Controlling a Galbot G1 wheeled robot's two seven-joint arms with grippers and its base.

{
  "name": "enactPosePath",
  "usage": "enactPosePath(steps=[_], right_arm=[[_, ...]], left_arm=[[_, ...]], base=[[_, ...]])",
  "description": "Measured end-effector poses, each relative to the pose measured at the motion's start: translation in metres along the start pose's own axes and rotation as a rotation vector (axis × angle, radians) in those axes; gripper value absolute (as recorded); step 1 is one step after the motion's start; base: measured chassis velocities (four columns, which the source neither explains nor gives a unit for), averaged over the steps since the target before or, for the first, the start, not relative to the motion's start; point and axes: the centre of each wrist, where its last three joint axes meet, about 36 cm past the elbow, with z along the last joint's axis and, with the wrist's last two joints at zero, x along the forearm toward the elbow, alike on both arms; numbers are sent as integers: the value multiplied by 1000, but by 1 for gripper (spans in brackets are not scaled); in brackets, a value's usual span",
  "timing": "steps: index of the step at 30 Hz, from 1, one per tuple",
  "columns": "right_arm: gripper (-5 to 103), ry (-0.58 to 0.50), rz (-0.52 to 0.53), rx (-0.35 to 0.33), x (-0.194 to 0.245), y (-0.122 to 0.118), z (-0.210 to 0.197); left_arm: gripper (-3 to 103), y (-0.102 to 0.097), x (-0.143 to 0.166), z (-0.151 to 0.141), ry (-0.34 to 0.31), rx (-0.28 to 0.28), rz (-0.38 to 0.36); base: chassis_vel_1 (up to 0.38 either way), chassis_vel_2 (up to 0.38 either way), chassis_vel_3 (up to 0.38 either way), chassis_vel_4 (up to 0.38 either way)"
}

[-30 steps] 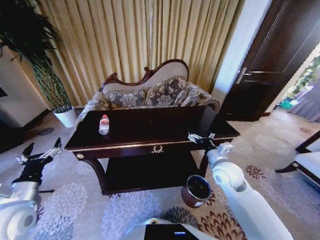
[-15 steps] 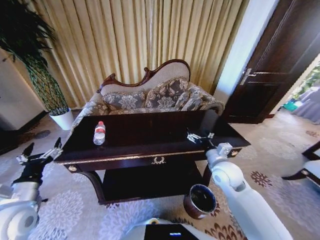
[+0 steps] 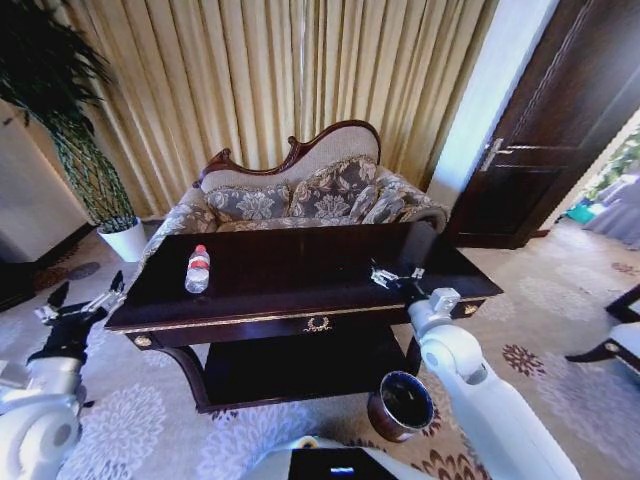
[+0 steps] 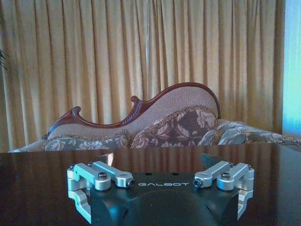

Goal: Move to the front of the table and place the trash on the table into the trash bin.

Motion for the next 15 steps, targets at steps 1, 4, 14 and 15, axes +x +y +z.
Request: enactPosePath(steps=[1,4,14,15], right_arm=[[100,3,-3,1,0,1,1],[100,13,-7,3,1,3,4],[100,51,-19,3,1,9,13],[100,56,-20,2,1,11,15]], left_arm=[[100,-4,-10,-5,12,-4,-22],[100,-11,-30,-18,29,-16,-37],[100,-21,-75,-70,194,-33,24],[100,-21,-78,-73,210,-34,34]], base=[[0,0,0,0],[0,0,0,0],[0,0,0,0],[0,0,0,0]])
